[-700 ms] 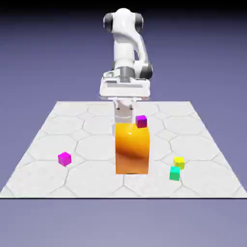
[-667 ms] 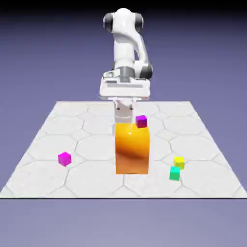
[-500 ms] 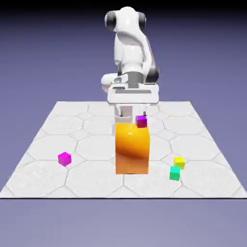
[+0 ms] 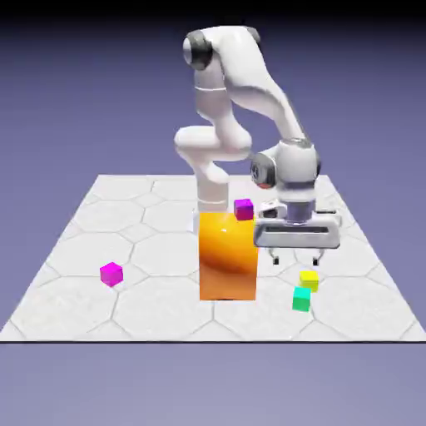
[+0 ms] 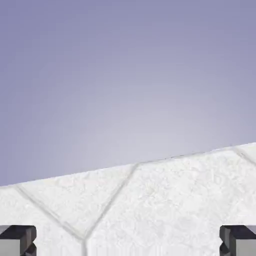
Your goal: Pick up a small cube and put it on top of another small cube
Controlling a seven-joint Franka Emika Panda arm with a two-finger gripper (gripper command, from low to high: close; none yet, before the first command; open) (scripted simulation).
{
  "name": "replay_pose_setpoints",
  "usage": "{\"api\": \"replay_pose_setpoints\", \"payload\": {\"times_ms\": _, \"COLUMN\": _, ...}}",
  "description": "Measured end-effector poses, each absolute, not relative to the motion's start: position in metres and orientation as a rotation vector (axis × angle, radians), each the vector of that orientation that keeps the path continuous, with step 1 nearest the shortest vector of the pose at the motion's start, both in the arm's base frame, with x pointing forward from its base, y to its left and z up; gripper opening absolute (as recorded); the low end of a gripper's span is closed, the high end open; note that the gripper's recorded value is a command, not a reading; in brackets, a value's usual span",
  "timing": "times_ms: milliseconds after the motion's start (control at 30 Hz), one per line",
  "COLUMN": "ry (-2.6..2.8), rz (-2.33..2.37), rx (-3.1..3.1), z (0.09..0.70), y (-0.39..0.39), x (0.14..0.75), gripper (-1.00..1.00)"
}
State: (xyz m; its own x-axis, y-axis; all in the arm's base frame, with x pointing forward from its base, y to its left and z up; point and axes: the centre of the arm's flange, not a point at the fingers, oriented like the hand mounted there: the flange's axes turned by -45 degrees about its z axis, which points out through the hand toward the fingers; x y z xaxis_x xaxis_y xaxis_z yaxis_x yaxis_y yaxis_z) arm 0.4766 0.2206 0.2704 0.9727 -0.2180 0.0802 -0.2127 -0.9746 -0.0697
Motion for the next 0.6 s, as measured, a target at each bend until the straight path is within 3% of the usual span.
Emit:
{"api": "replay_pose_setpoints", "payload": {"times_ms": 167, "ry": 0.380, "rz": 0.130, "rx": -3.105, "z": 0.191, "y": 0.244, "x": 0.427, "gripper": 0.00}}
{"api": "replay_pose_setpoints", "payload": {"times_ms": 367, "ry": 0.381, "rz": 0.130, "rx": -3.103, "z": 0.135, "y": 0.245, "x": 0.424, "gripper": 0.00}}
{"api": "replay_pose_setpoints", "payload": {"times_ms": 400, "ry": 0.379, "rz": 0.131, "rx": -3.106, "z": 0.121, "y": 0.244, "x": 0.422, "gripper": -1.00}}
{"api": "replay_pose_setpoints", "payload": {"times_ms": 467, "ry": 0.379, "rz": 0.131, "rx": -3.105, "z": 0.121, "y": 0.244, "x": 0.422, "gripper": -1.00}}
{"api": "replay_pose_setpoints", "payload": {"times_ms": 600, "ry": 0.381, "rz": 0.129, "rx": -3.103, "z": 0.179, "y": 0.244, "x": 0.427, "gripper": -1.00}}
